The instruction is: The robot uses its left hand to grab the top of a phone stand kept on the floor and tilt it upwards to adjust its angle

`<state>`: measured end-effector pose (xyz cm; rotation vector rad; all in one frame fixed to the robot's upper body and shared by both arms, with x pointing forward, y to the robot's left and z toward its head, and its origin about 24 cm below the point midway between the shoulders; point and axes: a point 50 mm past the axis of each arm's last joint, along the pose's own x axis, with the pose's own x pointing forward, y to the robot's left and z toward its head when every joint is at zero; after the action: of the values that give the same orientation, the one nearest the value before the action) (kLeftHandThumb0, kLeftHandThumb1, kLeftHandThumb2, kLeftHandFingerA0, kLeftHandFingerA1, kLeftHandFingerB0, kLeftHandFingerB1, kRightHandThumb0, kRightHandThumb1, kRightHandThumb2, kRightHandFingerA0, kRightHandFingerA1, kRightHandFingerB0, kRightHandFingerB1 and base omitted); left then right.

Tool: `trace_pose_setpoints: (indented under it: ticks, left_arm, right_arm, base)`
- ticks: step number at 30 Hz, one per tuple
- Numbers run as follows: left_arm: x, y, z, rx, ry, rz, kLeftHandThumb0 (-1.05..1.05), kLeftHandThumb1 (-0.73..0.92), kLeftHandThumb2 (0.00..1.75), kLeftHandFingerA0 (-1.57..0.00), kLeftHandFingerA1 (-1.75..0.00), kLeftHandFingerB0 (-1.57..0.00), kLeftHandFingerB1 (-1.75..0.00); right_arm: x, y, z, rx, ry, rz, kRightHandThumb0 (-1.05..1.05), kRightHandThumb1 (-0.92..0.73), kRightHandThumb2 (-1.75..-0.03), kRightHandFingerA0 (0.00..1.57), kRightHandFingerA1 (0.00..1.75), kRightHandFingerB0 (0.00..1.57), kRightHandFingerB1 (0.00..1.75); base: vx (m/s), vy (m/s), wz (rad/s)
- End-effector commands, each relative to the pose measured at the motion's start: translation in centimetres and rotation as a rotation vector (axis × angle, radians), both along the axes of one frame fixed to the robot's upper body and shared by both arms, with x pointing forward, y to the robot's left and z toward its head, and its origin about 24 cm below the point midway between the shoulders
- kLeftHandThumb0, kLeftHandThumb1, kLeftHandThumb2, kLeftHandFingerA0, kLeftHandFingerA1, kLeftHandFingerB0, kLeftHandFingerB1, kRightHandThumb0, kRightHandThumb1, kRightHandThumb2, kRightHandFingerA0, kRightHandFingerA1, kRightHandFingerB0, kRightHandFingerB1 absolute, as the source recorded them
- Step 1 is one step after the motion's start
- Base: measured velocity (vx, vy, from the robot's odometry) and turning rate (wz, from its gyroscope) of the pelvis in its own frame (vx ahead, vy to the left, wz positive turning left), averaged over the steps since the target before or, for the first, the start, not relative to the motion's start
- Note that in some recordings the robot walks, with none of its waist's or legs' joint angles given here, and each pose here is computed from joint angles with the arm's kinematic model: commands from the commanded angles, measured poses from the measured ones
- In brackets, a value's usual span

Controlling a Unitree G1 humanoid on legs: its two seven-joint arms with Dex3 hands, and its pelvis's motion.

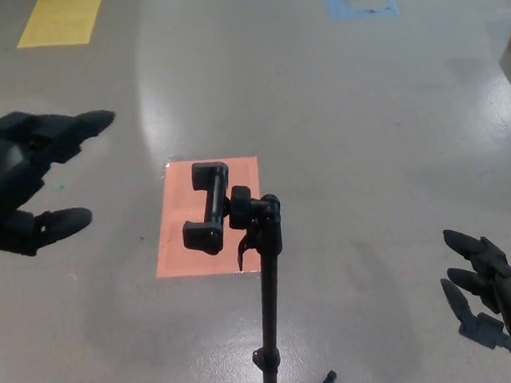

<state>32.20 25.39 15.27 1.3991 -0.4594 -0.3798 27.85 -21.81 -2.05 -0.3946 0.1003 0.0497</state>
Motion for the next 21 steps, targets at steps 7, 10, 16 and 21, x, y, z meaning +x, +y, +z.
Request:
trace_pose_setpoints:
  ticks: [7,10,16,21]
  left_arm:
    - [-0.2,-2.6,0.8,0.380,-0.098,-0.187,-0.88,0.92,0.73,-0.16,-0.28,-0.01,-0.20]
    - [-0.1,-3.1,0.7,0.397,-0.112,-0.213,-0.85,0.75,1.12,-0.11,-0.34,0.00,-0.23]
    - [0.1,-3.5,0.8,0.431,-0.113,-0.227,-0.89,0.92,0.73,-0.13,-0.26,0.00,-0.20]
    - [0.1,-4.0,1.1,0.454,-0.120,-0.249,-0.87,0.92,0.72,-0.15,-0.27,0.00,-0.21]
  right_arm:
    - [0.4,-0.4,0.5,-0.024,-0.026,0.012,-0.67,-0.87,-0.66,0.25,0.36,0.16,0.29]
    - [0.4,-0.5,0.6,-0.032,-0.028,0.010,-0.67,-0.87,-0.66,0.24,0.36,0.15,0.29]
    - [0.5,-0.5,0.6,-0.033,-0.028,0.009,-0.68,-0.86,-0.66,0.25,0.36,0.16,0.29]
    - [0.4,-0.4,0.5,-0.035,-0.026,0.014,-0.67,-0.86,-0.65,0.24,0.36,0.15,0.29]
  base:
    - [0.00,0.000,0.00]
    - [0.00,0.000,0.00]
    - [0.00,0.000,0.00]
    - [0.00,0.000,0.00]
